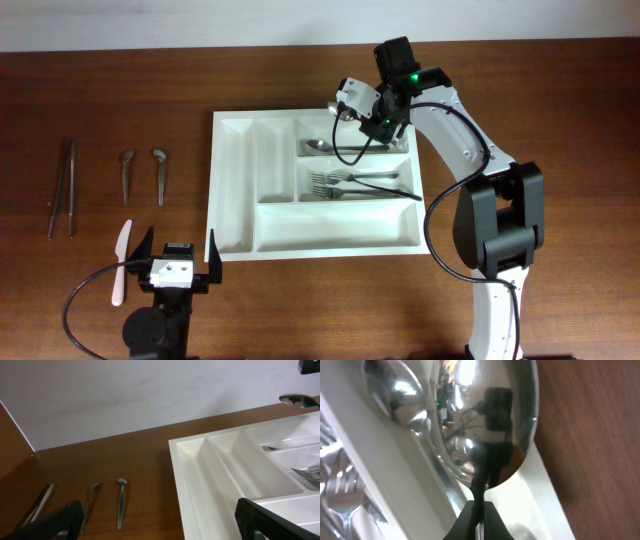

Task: Pack container
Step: 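Carry the spoon to the top compartment beside the first spoon, then open the right gripper and lift it away from the tray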

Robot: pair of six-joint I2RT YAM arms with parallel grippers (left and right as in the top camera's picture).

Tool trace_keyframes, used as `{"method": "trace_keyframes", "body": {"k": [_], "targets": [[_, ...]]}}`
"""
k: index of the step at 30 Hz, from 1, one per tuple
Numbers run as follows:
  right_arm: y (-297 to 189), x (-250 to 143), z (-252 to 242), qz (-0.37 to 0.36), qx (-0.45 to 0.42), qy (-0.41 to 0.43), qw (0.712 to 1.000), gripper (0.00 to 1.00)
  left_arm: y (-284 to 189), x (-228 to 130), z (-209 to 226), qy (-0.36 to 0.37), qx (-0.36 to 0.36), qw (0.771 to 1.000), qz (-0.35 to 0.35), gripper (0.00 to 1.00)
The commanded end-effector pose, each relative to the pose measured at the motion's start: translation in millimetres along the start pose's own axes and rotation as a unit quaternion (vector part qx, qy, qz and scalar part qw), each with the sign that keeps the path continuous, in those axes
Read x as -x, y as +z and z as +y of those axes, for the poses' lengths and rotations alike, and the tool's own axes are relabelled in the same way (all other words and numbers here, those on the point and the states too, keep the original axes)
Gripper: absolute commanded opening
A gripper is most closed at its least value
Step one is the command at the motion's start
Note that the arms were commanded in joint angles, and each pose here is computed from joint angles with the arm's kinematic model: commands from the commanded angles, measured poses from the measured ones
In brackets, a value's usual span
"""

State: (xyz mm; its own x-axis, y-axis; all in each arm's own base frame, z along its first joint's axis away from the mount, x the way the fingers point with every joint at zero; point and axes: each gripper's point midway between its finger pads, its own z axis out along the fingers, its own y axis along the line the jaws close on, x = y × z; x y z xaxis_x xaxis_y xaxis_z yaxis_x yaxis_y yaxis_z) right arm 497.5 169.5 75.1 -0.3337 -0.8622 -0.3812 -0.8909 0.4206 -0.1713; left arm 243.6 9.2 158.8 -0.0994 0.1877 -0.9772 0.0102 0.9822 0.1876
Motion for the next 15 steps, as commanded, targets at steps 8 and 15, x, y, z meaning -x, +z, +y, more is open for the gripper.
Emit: {"method": "trace_keyframes", "body": {"k": [8, 15], "targets": [[3.4, 2.8, 10.0, -0.011, 0.023, -0.014, 1.0, 0.14, 0.0, -1.5, 2.1, 0.008, 0.006, 1.0, 0.0, 0.99], [0.1, 6.4, 6.0, -0.015, 0.015, -0.012, 1.0, 0.33, 0.0, -1.5, 2.1, 0.008, 0.006, 1.0, 0.0, 0.99]]}}
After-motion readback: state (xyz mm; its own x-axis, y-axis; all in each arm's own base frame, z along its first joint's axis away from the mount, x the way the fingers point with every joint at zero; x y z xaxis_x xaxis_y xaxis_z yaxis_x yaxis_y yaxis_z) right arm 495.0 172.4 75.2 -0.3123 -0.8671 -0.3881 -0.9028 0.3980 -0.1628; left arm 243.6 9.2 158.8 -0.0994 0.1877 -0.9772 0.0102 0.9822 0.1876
